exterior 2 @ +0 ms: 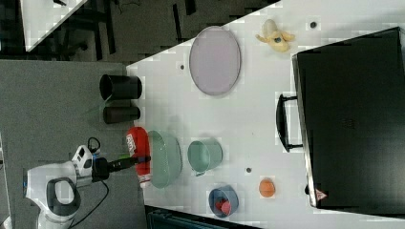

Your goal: Pick Ketchup from the table and place it in strainer.

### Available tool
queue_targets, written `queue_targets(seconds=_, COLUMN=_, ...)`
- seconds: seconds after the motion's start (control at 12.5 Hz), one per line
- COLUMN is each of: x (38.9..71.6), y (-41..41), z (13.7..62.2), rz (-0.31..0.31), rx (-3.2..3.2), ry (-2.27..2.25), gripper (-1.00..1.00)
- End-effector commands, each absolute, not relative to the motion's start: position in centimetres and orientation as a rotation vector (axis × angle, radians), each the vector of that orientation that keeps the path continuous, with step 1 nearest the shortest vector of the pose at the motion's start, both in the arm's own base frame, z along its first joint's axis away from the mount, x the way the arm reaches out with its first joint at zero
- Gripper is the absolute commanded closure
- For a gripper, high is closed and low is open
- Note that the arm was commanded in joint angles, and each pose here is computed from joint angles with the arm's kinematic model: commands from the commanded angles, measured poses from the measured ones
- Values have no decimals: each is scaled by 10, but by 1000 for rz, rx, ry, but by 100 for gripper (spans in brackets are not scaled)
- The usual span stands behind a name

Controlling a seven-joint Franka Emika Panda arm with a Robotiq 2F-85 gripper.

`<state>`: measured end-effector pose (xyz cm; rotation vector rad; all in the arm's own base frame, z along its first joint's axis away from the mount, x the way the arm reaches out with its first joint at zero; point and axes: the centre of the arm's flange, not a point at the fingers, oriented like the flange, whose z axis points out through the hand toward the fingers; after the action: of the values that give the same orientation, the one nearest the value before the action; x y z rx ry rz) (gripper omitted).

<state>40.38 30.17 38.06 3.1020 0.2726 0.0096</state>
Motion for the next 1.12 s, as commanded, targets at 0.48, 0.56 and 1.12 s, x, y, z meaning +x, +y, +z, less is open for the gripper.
queue_targets(seconds=0.48, x=406, y=358, z=319, rz=-24, rx=3306, ry=-256, gripper=-21)
queue_targets(seconds=0.56, x=407, y=362, z=308, rz=-46, rx=3328, ry=-260, gripper=-21)
queue_targets(seconds=1.12, x=409, y=373, z=245, rz=-112, rx=3427, ry=-232, gripper=-90)
